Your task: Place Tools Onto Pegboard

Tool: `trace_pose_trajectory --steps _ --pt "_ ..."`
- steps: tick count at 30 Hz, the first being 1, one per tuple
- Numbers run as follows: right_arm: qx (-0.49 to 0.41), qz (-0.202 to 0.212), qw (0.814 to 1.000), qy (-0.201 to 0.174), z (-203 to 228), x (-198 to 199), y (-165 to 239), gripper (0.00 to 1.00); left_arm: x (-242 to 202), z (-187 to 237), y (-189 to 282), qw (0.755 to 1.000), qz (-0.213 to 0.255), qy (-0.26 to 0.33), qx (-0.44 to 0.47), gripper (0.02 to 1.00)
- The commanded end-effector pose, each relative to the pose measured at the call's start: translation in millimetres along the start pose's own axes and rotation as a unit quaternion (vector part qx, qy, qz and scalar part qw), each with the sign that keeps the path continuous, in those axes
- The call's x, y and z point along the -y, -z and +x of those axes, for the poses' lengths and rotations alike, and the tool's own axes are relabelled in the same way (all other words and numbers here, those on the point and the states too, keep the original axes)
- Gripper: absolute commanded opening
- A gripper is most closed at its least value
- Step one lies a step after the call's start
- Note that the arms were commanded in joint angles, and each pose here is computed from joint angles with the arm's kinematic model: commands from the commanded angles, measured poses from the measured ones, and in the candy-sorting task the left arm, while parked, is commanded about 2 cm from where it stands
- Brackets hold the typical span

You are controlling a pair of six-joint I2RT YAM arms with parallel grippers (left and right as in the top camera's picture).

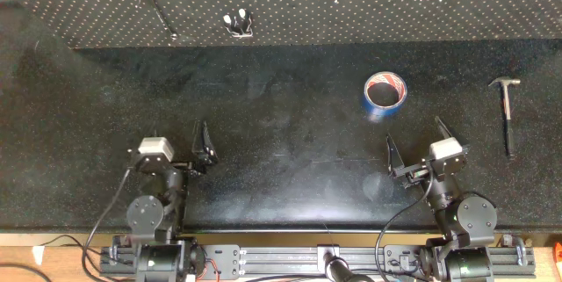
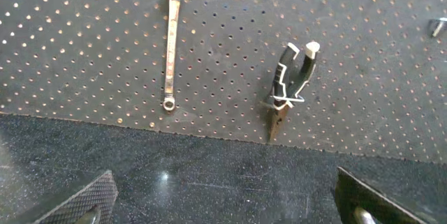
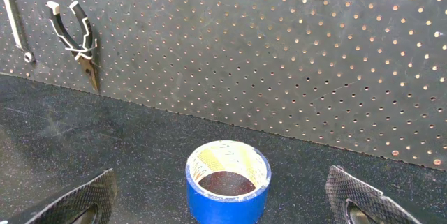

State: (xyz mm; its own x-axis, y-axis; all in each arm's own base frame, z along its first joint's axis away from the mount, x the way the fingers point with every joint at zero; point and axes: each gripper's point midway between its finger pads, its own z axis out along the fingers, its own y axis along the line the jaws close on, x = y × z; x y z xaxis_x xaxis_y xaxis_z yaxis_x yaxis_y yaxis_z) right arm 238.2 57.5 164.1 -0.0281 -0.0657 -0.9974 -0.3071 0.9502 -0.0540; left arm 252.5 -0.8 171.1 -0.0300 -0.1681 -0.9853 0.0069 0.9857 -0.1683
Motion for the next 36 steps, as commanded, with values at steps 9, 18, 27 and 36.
trace_pose_trajectory --steps 9,18,27,36 --pt "0.000 -0.005 1.000 -0.008 1.2 -2.2 0.0 0.976 9.8 18.5 6.2 0.995 0.021 -0.093 -0.029 0.996" --pt "-0.001 0.006 1.000 -0.018 1.4 1.6 -0.2 0.976 9.8 18.5 6.2 0.995 0.021 -0.093 -0.029 0.996" --pt "-0.245 0.023 0.957 -0.154 -24.8 21.5 -75.7 0.976 9.8 18.5 6.2 0.995 0.021 -0.093 -0.029 0.996" --pt "-0.467 0.032 0.878 -0.099 63.5 -11.3 -165.4 0.976 9.8 18.5 6.2 0.995 0.021 -0.093 -0.029 0.996"
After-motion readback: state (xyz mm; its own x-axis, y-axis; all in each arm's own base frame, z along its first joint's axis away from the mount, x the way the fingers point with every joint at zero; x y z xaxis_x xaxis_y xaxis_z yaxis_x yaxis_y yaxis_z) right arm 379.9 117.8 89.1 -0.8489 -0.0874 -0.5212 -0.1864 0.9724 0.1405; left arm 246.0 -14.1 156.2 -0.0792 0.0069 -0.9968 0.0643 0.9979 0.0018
